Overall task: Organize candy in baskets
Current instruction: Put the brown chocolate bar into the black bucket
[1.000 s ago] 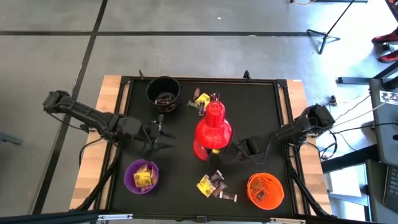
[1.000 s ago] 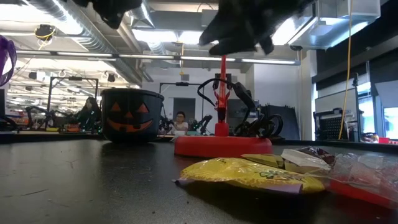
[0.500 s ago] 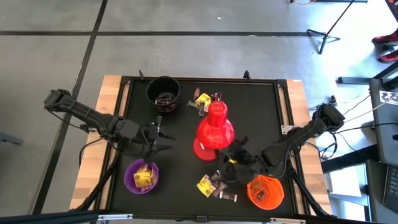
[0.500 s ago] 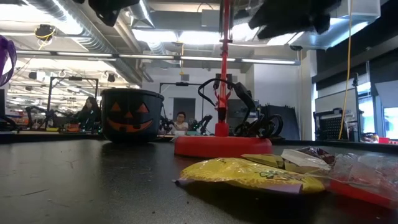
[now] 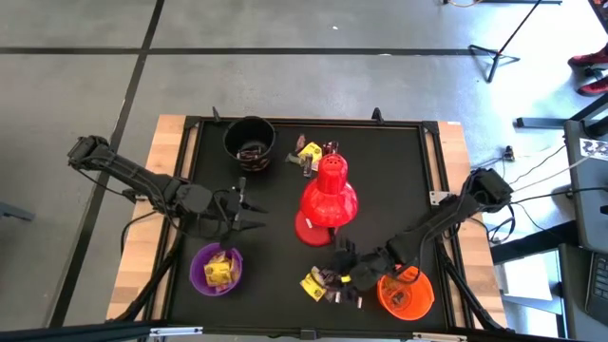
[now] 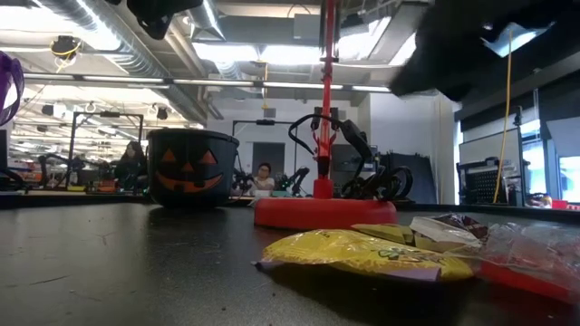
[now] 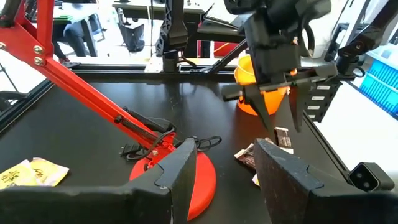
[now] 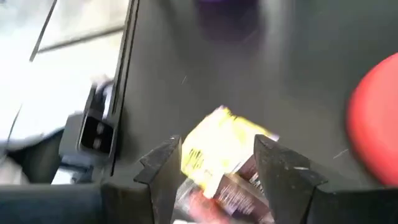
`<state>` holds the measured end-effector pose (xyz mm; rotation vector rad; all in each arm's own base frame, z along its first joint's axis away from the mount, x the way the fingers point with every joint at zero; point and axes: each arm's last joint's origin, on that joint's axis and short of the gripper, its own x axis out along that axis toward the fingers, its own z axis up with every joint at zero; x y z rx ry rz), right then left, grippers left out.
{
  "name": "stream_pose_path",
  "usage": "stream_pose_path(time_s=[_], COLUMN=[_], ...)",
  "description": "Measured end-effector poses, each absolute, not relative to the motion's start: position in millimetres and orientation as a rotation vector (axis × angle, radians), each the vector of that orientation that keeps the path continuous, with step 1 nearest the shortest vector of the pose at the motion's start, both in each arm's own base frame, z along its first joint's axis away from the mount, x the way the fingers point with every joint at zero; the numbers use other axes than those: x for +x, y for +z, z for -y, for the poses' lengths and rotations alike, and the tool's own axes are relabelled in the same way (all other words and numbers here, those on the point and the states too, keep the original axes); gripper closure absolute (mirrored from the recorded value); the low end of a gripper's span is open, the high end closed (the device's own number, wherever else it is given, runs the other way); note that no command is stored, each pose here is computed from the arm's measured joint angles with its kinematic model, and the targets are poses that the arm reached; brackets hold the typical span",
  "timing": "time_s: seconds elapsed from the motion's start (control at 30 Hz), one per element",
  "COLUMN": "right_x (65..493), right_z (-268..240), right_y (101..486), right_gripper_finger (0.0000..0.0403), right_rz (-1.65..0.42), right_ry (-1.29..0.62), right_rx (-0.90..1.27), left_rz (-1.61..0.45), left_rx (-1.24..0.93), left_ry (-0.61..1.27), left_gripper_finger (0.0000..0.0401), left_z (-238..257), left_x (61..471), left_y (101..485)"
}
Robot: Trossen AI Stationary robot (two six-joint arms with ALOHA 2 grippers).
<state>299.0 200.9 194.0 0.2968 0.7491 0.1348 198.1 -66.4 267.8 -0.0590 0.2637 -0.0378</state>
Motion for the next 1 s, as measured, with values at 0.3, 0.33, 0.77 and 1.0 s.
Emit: stream_pose_path(time_s=[0.3,0.33,0.77,1.0], right_x=[301.4,301.6,300.8,304.2], right_z=[-204.3,-204.6,-192.3,-186.4], right_y=[165.3,163.0,141.1,141.1], right_gripper_finger=[0.0205,0.0205,0.0206,0.0265], right_rz=[-0.876,-0.886,-0.992,-0.977], right_ry=[0.158,0.159,0.021,-0.007], right_rx=[0.271,0.269,0.195,0.171], left_rz=[-0.264,-0.264,-0.269,-0.27], left_rx=[-0.057,-0.056,-0.053,-0.055], left_ry=[-0.038,-0.038,-0.032,-0.031], left_gripper_finger=[0.0248,0.0248,0.0248,0.0248], left_z=[66.4,66.4,66.2,66.1], left_x=[198.1,198.1,198.0,198.0], left_y=[267.8,267.8,267.4,267.2])
